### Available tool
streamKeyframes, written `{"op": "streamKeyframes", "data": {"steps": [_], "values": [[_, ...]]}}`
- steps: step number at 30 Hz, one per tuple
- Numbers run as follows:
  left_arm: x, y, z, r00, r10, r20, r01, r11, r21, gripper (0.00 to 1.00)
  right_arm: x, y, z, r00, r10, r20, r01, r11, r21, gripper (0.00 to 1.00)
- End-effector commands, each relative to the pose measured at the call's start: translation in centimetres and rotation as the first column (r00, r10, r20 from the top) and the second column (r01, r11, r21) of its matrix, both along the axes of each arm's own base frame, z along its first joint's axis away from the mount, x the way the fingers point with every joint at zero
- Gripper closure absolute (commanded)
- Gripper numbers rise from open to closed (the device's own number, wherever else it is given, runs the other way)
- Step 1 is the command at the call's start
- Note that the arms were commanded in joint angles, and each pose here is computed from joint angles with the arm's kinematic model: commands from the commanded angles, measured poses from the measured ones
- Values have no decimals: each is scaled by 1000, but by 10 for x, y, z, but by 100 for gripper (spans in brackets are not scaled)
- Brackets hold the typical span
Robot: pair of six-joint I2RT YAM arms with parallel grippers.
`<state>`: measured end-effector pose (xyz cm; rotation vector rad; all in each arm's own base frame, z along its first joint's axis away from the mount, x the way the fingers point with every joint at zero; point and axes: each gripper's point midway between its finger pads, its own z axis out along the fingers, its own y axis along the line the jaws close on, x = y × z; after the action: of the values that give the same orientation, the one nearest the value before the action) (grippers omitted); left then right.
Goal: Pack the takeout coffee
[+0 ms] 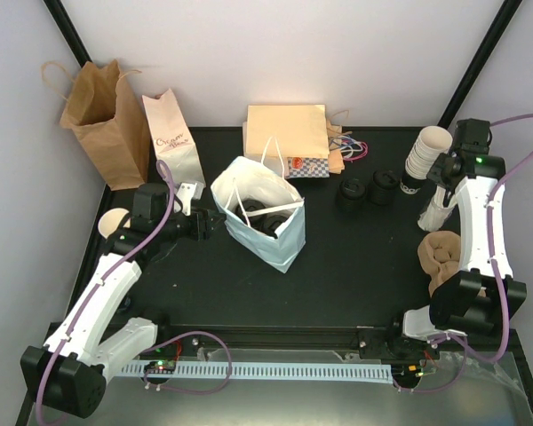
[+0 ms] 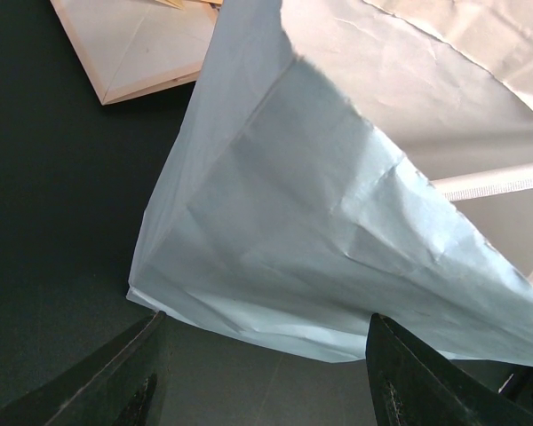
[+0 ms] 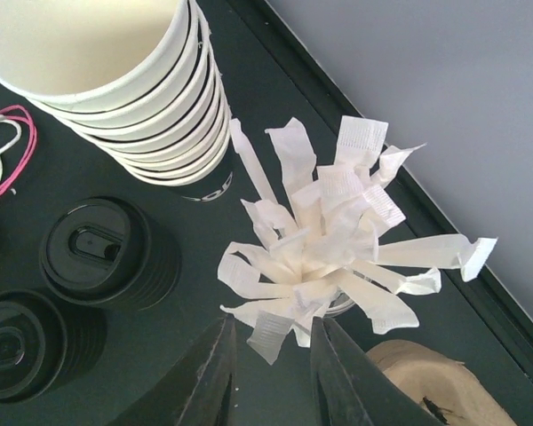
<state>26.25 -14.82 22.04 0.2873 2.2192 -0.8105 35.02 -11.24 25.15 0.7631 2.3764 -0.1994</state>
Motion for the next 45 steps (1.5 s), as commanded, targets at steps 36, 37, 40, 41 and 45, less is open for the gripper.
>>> {"op": "streamKeyframes", "data": {"steps": [36, 37, 40, 41, 45], "values": [[-2, -7, 3, 999, -33, 34, 33, 999, 15, 37, -39, 0, 119, 979, -14, 203, 33, 996, -88, 99], [-3, -7, 3, 999, -36, 35, 36, 999, 15, 37, -42, 1, 123, 977, -13, 212, 32, 995, -90, 99], [-3, -8, 3, 999, -39, 35, 38, 999, 16, 37, -49, 2, 131, 973, -11, 229, 34, 995, -95, 99], [-4, -8, 3, 999, -40, 36, 40, 999, 16, 37, -51, 3, 133, 972, -9, 234, 33, 995, -96, 99], [-4, -9, 4, 998, -40, 38, 39, 999, 18, 37, -57, 6, 148, 964, 0, 266, 26, 995, -97, 99]]}}
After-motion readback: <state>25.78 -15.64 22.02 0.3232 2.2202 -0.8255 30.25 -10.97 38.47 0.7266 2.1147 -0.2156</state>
